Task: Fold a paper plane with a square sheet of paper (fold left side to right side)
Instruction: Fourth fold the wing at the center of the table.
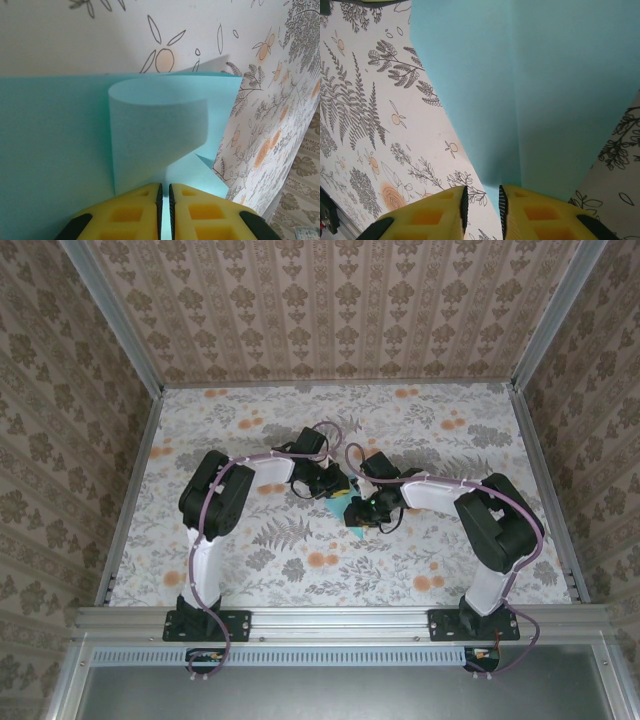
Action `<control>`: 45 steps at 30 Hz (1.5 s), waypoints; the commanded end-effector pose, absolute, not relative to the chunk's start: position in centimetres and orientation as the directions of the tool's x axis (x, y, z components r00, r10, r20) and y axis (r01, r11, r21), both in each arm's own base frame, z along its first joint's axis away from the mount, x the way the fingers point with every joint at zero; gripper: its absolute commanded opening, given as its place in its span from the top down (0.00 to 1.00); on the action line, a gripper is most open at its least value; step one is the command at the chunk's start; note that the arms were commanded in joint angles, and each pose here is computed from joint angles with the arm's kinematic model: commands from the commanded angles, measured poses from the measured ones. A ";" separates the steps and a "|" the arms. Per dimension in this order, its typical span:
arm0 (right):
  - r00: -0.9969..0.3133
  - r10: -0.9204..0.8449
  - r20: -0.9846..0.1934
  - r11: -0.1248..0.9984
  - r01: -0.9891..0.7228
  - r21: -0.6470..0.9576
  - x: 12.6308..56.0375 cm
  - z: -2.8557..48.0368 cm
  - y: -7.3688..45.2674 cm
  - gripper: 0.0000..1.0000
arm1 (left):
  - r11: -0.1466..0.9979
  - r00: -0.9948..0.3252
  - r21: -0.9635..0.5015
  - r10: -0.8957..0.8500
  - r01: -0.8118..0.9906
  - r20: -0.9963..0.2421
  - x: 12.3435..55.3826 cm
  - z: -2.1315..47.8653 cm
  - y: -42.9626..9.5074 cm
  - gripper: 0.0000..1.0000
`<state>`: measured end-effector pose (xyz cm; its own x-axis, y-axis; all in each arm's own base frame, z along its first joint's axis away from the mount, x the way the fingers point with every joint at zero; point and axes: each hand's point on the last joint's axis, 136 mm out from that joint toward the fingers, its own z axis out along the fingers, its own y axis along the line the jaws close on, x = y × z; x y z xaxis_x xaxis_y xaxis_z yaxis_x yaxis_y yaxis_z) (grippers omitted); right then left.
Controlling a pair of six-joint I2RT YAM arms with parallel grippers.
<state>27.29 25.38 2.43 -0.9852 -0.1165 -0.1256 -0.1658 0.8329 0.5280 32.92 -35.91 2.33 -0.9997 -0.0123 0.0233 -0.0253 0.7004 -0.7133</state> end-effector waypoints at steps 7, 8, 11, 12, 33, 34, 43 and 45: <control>-0.990 -0.121 -0.077 0.849 -0.143 0.508 26.4 1.1 24.9 0.78 | 0.774 -0.996 -0.629 -0.024 -0.072 0.085 31.3 -0.5 -33.7 0.85; -0.990 -0.117 -0.076 0.848 -0.140 0.511 26.4 1.0 24.8 0.78 | 0.774 -0.996 -0.630 -0.023 -0.072 0.085 31.3 -0.5 -33.7 0.84; -0.992 -0.109 -0.066 0.849 -0.128 0.513 26.3 0.6 24.6 0.80 | 0.775 -0.996 -0.628 -0.024 -0.072 0.084 31.3 -0.5 -33.7 0.84; -0.992 -0.107 -0.065 0.849 -0.125 0.513 26.3 0.6 24.5 0.80 | 0.775 -0.996 -0.628 -0.023 -0.072 0.086 31.3 -0.5 -33.7 0.85; -0.997 -0.082 -0.013 0.870 -0.077 0.488 25.3 -0.4 22.8 0.93 | 0.772 -0.998 -0.633 -0.013 -0.054 0.069 31.6 -0.2 -33.7 0.84; -0.997 -0.074 0.000 0.870 -0.065 0.488 25.1 -0.7 22.6 0.97 | 0.767 -0.998 -0.640 -0.008 -0.041 0.055 31.7 0.2 -33.8 0.84; -0.995 -0.007 0.100 0.854 0.046 0.519 23.9 -3.0 21.4 1.00 | 0.669 -0.993 -0.734 0.054 0.115 -0.106 32.7 5.7 -35.7 0.84; -0.993 -0.001 0.114 0.853 0.058 0.518 23.7 -3.4 21.2 1.00 | 0.651 -0.990 -0.746 0.067 0.138 -0.125 32.5 6.3 -36.1 0.84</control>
